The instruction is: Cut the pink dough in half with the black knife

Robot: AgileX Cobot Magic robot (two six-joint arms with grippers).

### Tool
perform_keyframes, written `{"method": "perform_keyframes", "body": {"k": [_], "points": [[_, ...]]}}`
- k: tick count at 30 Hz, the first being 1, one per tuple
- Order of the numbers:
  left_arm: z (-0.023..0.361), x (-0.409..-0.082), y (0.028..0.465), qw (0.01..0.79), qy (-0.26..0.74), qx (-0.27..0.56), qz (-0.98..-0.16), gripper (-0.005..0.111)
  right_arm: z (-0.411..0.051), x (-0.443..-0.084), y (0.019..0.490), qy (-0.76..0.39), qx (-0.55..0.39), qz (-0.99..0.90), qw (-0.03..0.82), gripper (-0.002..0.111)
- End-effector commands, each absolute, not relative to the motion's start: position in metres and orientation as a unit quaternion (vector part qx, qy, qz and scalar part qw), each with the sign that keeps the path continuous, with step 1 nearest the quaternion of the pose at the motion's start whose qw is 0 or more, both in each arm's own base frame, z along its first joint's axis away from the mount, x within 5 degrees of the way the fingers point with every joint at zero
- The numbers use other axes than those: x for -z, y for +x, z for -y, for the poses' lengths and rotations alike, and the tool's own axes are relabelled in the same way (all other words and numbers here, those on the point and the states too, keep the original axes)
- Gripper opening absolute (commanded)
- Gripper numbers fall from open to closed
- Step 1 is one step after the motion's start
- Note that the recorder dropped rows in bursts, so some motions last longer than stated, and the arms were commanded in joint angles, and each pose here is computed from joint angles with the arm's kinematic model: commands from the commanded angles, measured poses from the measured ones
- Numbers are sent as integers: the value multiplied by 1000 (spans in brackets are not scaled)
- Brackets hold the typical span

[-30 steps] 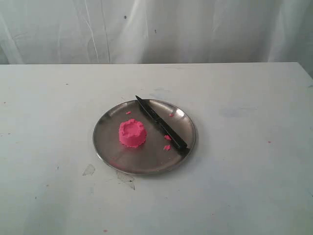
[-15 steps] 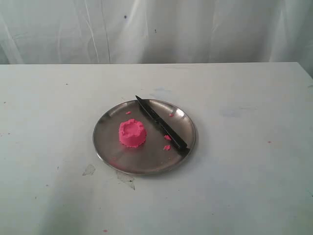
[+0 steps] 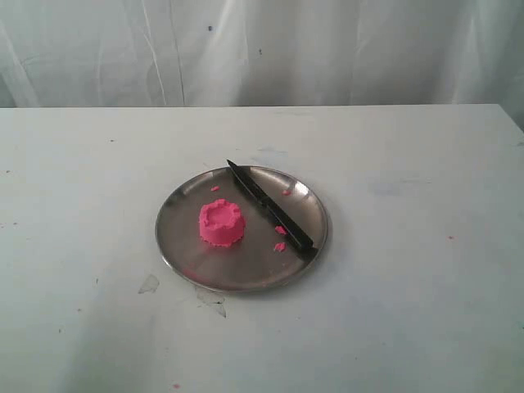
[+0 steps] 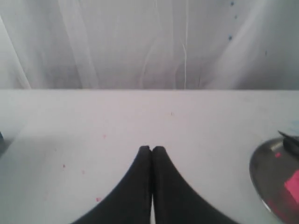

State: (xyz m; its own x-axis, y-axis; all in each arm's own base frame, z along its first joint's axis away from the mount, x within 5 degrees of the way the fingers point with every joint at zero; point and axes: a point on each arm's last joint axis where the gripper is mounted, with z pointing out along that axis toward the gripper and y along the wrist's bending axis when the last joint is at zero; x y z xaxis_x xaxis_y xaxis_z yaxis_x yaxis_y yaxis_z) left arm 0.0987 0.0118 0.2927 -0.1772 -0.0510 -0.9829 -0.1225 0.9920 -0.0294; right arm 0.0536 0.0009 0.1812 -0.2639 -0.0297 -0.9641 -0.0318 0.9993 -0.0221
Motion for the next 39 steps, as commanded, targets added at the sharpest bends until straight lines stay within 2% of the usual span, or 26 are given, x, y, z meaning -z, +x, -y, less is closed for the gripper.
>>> {"method": "perform_keyframes", "body": {"k": [1,3,7,9,17,25,31,39], "points": [[-8,-278,82,570,-72,-4,-818,0,0,-186,54,-33,17,-777,629,0],[-7,-276,77,593,-76,-1,-802,0,0,-193,56,-39,22,-751,659,0],[-7,-282,64,685,-72,-8,-725,0,-2,-210,56,-43,17,-687,725,0],[-6,-281,57,702,-69,-10,-709,0,-3,-217,56,-43,13,-657,752,0],[-4,-253,46,680,-84,7,-728,0,-3,-222,55,-40,7,-639,768,0],[-3,-250,42,686,-89,13,-722,0,-3,-224,54,-39,6,-630,776,0],[-3,-247,42,674,-92,16,-733,0,-5,-240,50,-16,-37,-557,830,0],[-4,-234,44,649,-80,-4,-757,0,-4,-286,15,26,-197,-289,937,0]]}}
